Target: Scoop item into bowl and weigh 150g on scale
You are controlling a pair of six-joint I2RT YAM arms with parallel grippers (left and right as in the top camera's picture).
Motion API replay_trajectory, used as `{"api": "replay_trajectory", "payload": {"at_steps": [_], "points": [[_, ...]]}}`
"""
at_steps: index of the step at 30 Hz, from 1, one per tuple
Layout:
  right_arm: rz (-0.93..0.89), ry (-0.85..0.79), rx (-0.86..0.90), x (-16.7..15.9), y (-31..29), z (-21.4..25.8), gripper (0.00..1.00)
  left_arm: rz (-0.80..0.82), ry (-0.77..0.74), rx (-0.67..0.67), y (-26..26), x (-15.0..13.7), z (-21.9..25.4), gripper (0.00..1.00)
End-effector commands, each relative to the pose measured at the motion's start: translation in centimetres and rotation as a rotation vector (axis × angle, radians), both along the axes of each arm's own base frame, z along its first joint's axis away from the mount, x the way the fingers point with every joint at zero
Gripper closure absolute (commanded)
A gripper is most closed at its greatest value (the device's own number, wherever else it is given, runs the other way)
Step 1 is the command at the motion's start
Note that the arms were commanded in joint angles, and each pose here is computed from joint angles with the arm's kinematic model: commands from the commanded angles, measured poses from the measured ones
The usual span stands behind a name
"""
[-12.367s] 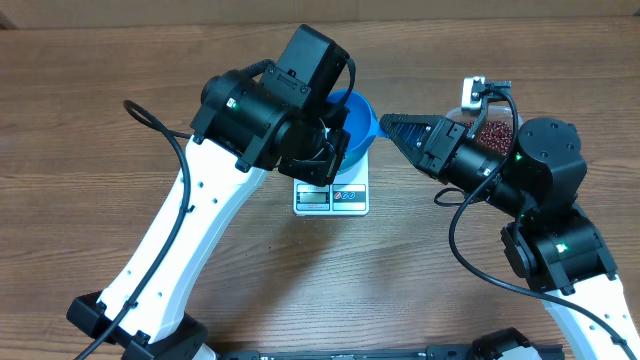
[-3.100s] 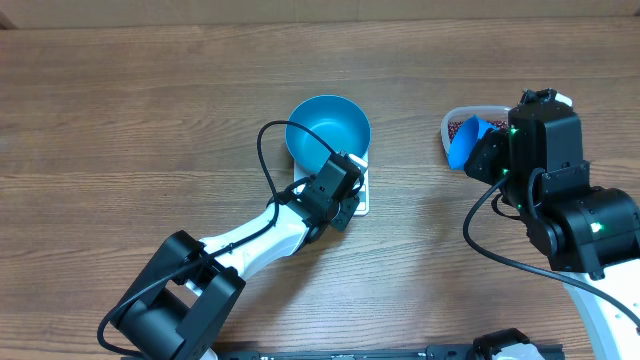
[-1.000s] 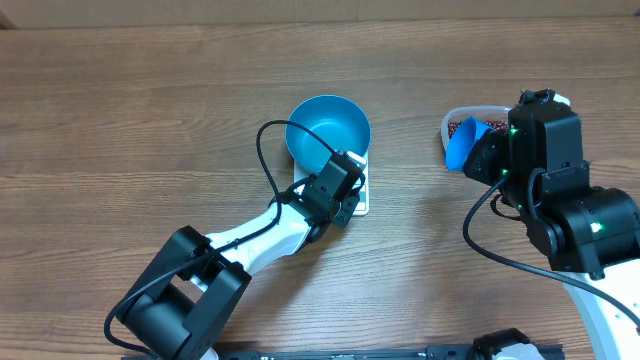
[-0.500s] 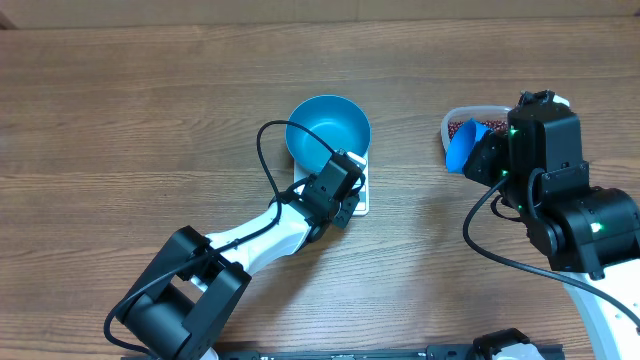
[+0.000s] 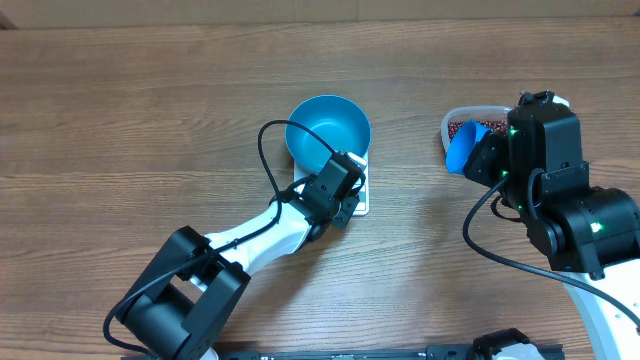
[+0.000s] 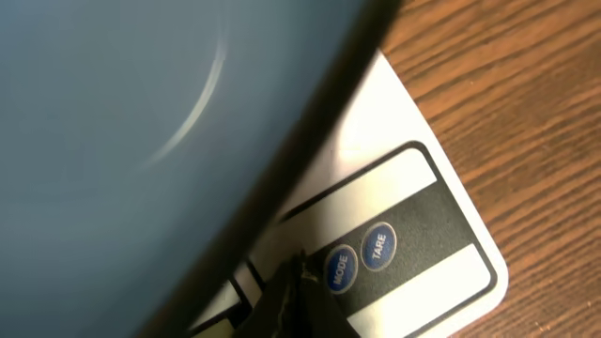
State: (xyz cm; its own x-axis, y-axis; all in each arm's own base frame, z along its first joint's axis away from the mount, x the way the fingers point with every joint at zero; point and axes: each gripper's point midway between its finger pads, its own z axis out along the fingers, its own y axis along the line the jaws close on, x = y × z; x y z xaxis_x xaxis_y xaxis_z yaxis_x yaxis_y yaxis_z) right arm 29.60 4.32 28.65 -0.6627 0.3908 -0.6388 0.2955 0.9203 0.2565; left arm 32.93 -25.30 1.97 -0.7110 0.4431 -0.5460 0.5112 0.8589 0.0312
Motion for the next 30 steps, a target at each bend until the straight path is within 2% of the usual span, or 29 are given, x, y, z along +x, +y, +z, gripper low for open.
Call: {"api": "replay_trajectory", "payload": {"at_steps": [1, 6, 9, 11, 17, 19, 21, 23, 30], "points": [[-0.008, -0.03, 0.008, 0.1, -0.1, 1.1, 0.96, -0.028, -0.023, -0.034, -0.3, -0.2, 2.5, 0.96], [-0.008, -0.03, 0.008, 0.1, -0.1, 1.1, 0.96, -0.028, -0.063, -0.066, 0.5, -1.1, 6.9, 0.96], [-0.008, -0.03, 0.008, 0.1, -0.1, 1.1, 0.96, -0.04, -0.058, -0.086, 1.2, -2.5, 9.1, 0.96], [-0.008, -0.03, 0.008, 0.1, -0.1, 1.1, 0.96, -0.056, -0.043, -0.102, 1.6, -3.7, 10.3, 0.92], [-0.008, -0.03, 0.008, 0.1, -0.1, 1.1, 0.96, -0.06, -0.041, -0.108, 2.4, -4.9, 11.7, 0.79], [-0.008, -0.03, 0.008, 0.1, -0.1, 1.1, 0.96, -0.06, -0.04, -0.107, 2.4, -4.9, 11.6, 0.78], [-0.008, -0.03, 0.008, 0.1, -0.1, 1.1, 0.96, -0.06, -0.039, -0.106, 2.4, -4.9, 11.6, 0.83], [-0.008, -0.029, 0.008, 0.1, -0.1, 1.0, 0.96, -0.06, -0.039, -0.106, 2.4, -4.9, 11.6, 0.84], [-0.008, -0.028, 0.008, 0.1, -0.1, 1.0, 0.96, -0.059, -0.032, -0.1, 2.5, -5.0, 11.5, 0.79]]}}
